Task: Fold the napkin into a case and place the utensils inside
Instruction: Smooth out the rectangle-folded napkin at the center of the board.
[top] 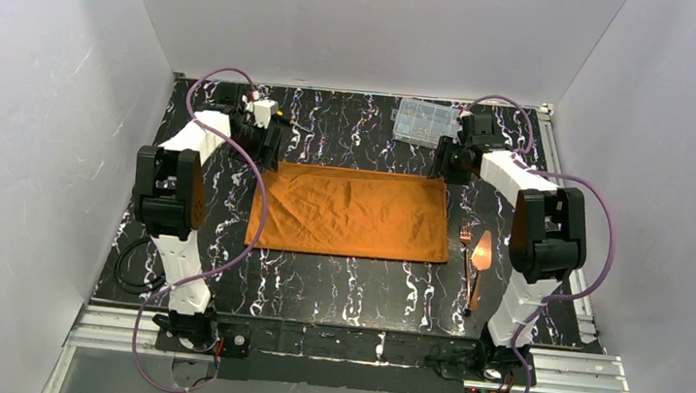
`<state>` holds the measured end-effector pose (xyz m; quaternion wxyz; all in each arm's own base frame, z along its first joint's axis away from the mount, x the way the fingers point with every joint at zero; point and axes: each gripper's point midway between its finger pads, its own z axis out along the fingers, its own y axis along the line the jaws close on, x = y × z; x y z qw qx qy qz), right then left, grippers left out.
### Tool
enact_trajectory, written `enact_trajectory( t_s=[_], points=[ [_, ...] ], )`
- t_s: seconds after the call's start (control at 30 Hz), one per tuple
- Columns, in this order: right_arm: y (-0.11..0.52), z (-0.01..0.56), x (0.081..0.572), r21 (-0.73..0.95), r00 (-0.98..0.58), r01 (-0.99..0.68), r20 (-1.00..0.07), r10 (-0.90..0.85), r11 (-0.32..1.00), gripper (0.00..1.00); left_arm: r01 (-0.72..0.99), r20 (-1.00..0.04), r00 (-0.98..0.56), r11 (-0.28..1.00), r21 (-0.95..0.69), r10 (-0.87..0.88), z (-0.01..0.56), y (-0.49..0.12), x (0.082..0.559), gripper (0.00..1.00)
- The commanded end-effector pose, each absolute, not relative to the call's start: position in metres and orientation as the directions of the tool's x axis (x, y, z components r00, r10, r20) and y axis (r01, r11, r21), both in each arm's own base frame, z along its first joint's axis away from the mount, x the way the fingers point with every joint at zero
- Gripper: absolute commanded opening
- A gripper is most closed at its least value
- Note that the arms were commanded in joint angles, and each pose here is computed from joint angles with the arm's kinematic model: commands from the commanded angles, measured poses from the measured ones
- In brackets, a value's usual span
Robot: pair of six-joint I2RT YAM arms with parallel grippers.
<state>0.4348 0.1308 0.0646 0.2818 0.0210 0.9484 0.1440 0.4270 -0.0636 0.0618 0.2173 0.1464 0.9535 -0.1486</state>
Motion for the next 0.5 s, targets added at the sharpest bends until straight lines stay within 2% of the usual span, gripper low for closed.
enact_trajectory(
  t_s=[0.0,0.47],
  points=[
    [0.128,0.069,0.459,0.271,-0.816,-0.063,-0.568,0.107,0.960,0.56,0.356,-0.404,-0.882,0.905,-0.231,0.244,0.054,-0.063,0.413,0.72],
    [0.124,0.038,0.457,0.262,-0.853,-0.036,-0.510,0.107,0.964,0.50,0.364,-0.322,-0.907,0.889,-0.277,0.271,0.031,-0.067,0.401,0.61]
  ],
)
